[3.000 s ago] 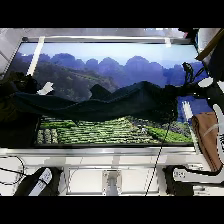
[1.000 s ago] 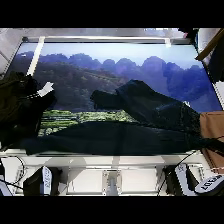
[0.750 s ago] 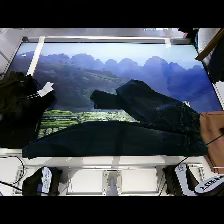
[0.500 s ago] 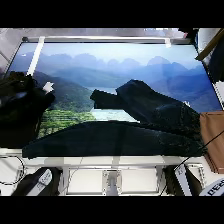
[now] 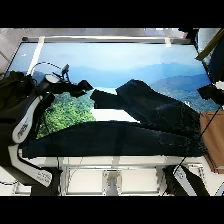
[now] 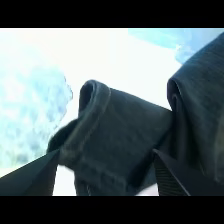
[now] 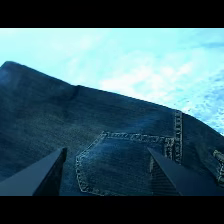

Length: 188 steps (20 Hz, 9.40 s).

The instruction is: Fold the clothes and pants, and hang the long-sleeved shirts on hangers.

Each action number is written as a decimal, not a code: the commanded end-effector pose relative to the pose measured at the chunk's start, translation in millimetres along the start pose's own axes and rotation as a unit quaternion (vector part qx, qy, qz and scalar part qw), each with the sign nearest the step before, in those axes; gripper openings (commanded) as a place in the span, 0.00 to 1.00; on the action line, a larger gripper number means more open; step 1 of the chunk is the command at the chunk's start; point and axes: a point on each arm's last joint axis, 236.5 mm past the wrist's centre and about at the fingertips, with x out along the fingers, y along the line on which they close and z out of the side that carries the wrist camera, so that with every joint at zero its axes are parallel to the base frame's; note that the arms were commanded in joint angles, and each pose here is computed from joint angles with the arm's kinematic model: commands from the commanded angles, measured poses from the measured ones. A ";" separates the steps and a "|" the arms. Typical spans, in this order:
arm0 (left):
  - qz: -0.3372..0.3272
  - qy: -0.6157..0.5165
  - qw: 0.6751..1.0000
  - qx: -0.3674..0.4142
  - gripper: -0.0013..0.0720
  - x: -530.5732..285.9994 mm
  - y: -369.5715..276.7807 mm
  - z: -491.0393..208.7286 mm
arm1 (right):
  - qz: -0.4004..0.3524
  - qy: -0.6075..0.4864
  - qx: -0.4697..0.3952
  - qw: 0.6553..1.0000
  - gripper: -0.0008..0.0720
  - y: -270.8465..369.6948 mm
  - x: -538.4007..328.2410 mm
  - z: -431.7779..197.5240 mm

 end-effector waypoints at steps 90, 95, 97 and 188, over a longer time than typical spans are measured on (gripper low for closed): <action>0.315 -0.128 0.904 -0.259 0.97 -306.7 252.9 -200.4 | 0.041 0.330 0.110 0.937 0.78 -35.4 143.2 -129.0; 0.277 -0.054 0.913 -0.294 0.96 -275.2 273.6 -213.2 | 0.068 0.367 0.078 0.925 0.78 -6.2 140.0 -141.3; 0.273 -0.048 0.914 -0.296 0.79 -275.1 273.8 -211.8 | 0.069 0.366 0.076 0.925 0.78 -3.9 140.9 -141.1; 0.118 -0.278 0.910 -0.284 0.03 -353.4 252.4 -163.3 | 0.007 0.264 0.374 0.889 0.08 -72.3 7.3 -262.2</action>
